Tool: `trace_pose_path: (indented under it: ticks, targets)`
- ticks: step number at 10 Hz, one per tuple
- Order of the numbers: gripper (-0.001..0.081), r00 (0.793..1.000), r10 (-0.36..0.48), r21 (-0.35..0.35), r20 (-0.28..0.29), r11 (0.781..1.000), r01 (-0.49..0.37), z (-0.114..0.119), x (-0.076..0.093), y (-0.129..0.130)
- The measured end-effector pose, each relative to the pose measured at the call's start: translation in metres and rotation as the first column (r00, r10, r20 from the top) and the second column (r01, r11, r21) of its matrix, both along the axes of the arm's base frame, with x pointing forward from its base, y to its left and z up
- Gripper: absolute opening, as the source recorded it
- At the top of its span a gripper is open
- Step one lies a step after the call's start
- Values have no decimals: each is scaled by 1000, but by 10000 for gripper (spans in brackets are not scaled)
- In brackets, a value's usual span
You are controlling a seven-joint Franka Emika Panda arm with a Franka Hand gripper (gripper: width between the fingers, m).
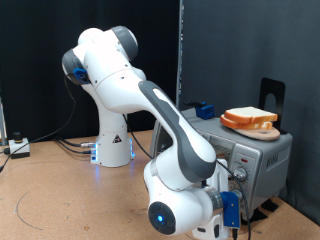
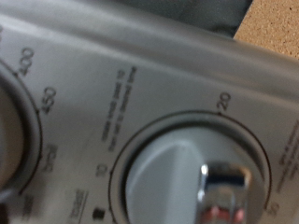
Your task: Make a piece of toast with the oven
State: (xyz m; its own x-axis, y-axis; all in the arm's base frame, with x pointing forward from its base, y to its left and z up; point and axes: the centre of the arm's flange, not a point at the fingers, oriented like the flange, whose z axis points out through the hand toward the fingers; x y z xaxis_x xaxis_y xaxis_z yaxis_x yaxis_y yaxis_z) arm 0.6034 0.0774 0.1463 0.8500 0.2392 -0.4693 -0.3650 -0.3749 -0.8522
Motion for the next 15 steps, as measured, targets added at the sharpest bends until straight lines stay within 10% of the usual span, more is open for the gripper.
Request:
trace_pose_path:
  ticks: [2,6,10,15]
  targets:
    - [685,1000,-14,4,1,1000,14,1,1,2]
    - [179,999,-32,0,1,999,32,-2,2,3]
    - [98,999,-37,2,-4,999,37,-3,1,2]
    - [98,942,-34,112,333,994,-4,-1,-6,0]
